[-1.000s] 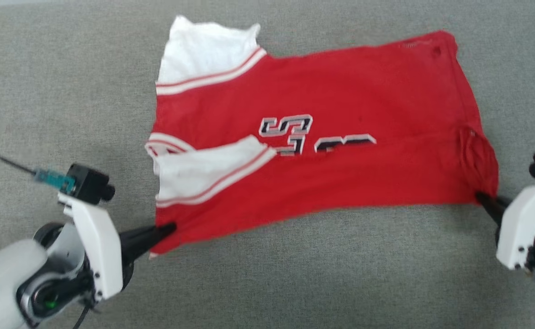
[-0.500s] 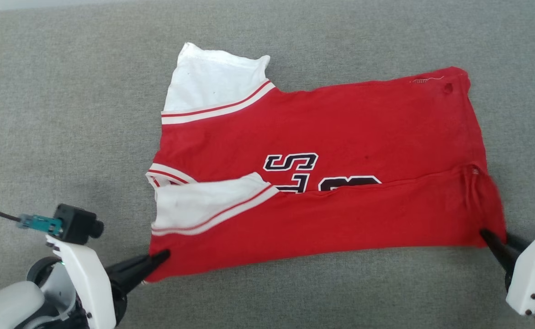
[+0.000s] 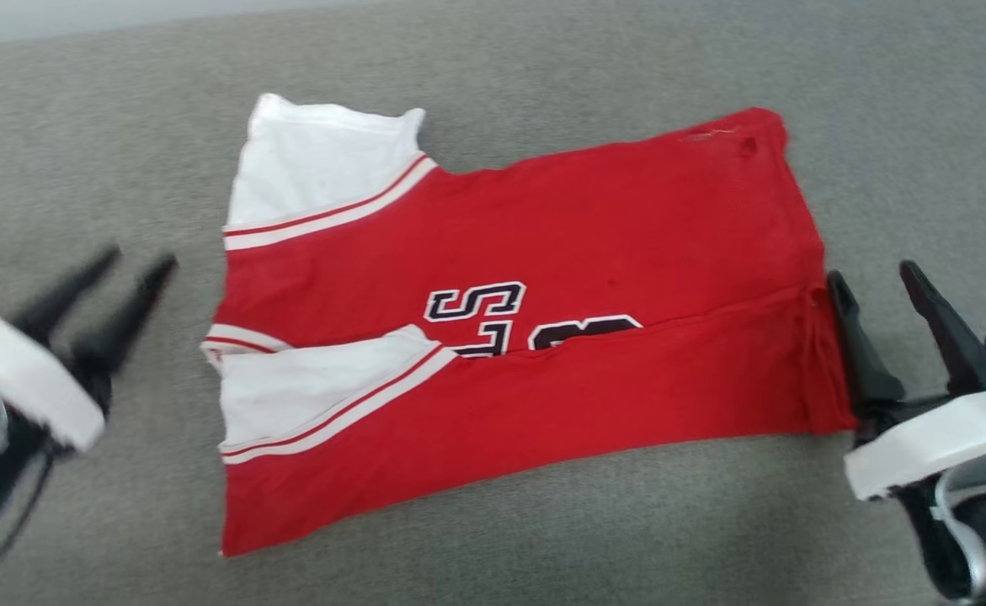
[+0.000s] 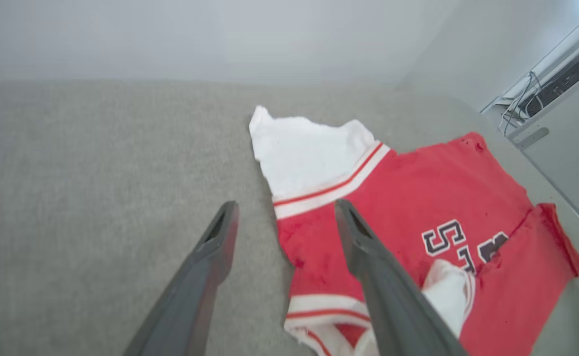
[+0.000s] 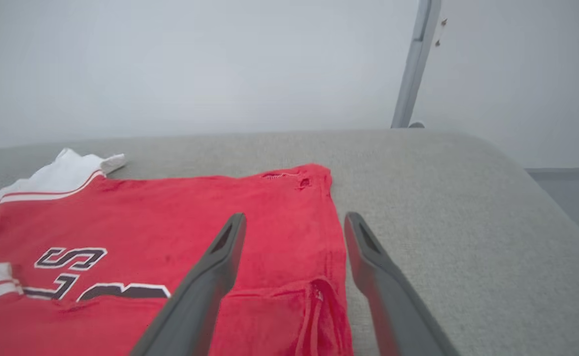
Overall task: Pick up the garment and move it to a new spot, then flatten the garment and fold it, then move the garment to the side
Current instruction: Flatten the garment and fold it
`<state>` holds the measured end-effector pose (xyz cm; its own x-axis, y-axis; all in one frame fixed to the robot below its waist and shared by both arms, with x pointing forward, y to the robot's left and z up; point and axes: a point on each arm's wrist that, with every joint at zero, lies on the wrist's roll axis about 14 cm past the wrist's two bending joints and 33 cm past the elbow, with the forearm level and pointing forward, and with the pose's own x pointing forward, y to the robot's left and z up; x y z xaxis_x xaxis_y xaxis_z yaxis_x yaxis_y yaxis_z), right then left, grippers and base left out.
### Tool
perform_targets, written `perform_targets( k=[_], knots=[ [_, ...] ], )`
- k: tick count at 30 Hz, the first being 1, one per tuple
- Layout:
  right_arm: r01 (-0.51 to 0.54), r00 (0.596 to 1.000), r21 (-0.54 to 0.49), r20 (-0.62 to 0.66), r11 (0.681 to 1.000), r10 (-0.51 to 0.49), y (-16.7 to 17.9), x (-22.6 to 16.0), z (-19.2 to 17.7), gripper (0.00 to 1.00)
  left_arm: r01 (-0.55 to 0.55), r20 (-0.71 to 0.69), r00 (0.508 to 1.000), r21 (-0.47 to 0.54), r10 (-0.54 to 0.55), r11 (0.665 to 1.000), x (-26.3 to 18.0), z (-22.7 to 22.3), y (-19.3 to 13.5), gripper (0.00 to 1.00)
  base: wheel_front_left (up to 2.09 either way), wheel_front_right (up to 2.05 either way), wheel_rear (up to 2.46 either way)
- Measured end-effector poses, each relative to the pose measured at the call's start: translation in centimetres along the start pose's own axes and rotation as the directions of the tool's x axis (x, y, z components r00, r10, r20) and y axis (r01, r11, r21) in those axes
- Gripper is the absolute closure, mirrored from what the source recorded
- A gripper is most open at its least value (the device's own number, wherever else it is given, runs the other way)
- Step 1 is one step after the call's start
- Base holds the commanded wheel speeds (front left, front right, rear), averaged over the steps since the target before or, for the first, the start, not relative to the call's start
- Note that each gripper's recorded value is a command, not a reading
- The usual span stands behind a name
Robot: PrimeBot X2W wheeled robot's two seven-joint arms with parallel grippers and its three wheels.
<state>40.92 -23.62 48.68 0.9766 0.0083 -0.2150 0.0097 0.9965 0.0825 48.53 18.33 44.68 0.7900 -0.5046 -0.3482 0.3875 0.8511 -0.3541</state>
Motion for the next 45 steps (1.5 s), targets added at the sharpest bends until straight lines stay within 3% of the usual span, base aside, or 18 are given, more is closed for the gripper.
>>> perform_targets(
  k=[5,11,17,24,29,30,31,32,33,39,45],
  knots=[
    [0.031,0.993,0.005,0.117,1.000,-0.031,0.1,-0.1,0.7,0.00,0.026,0.124,0.992,0.061,-0.034,0.998,4.7,4.8,-0.7,0.00,0.00,0.00,0.00],
    [0.080,0.984,0.000,0.159,0.997,-0.079,-0.8,-0.7,1.0,0.00,0.022,0.093,0.995,0.096,-0.031,0.995,10.0,7.2,-0.4,0.00,0.00,0.00,0.00],
    [0.113,0.981,-0.001,0.156,0.994,-0.112,-1.2,-1.3,0.5,0.00,-0.003,-0.099,0.995,0.144,0.017,0.990,14.4,5.0,0.7,0.00,0.00,0.00,0.00],
    [0.159,0.978,0.016,0.133,0.987,-0.160,-2.2,-2.1,-0.5,0.00,-0.061,-0.386,0.915,0.166,0.121,0.984,16.0,0.6,3.2,0.00,0.00,0.00,0.00],
    [0.154,0.982,0.022,0.106,0.988,-0.156,-2.0,-1.9,-1.3,0.00,-0.050,-0.450,0.887,0.128,0.104,0.990,16.6,-0.4,2.7,0.00,0.00,0.00,0.00],
    [0.154,0.982,0.022,0.106,0.988,-0.156,-2.0,-1.9,-1.3,0.00,-0.050,-0.450,0.887,0.128,0.104,0.990,16.6,-0.4,2.7,0.07,0.00,0.00,0.00],
    [0.150,0.983,0.022,0.102,0.988,-0.151,-1.9,-1.7,-1.4,0.00,-0.045,-0.460,0.883,0.120,0.096,0.992,16.6,-0.6,2.5,0.51,0.00,0.00,0.00],
    [0.142,0.985,0.019,0.095,0.990,-0.143,-1.7,-1.4,-1.4,0.00,-0.036,-0.466,0.880,0.122,0.089,0.992,16.7,-0.6,2.3,0.87,0.00,0.00,0.00],
    [0.134,0.987,0.014,0.089,0.991,-0.134,-1.6,-1.0,-1.4,0.00,-0.029,-0.467,0.881,0.123,0.084,0.992,16.7,-0.6,2.2,1.00,0.00,0.00,0.00],
    [0.076,0.997,-0.047,0.012,0.996,-0.075,-1.8,2.3,-1.2,0.00,-0.007,-0.463,0.884,0.112,0.058,0.994,17.1,-1.0,1.9,1.00,0.00,0.00,0.00],
    [-0.012,0.978,-0.120,-0.208,0.993,-0.013,-2.3,7.3,-2.0,0.00,0.009,-0.445,0.895,0.110,0.041,0.994,17.2,-0.7,1.6,1.00,0.00,0.00,0.00]
  ],
)
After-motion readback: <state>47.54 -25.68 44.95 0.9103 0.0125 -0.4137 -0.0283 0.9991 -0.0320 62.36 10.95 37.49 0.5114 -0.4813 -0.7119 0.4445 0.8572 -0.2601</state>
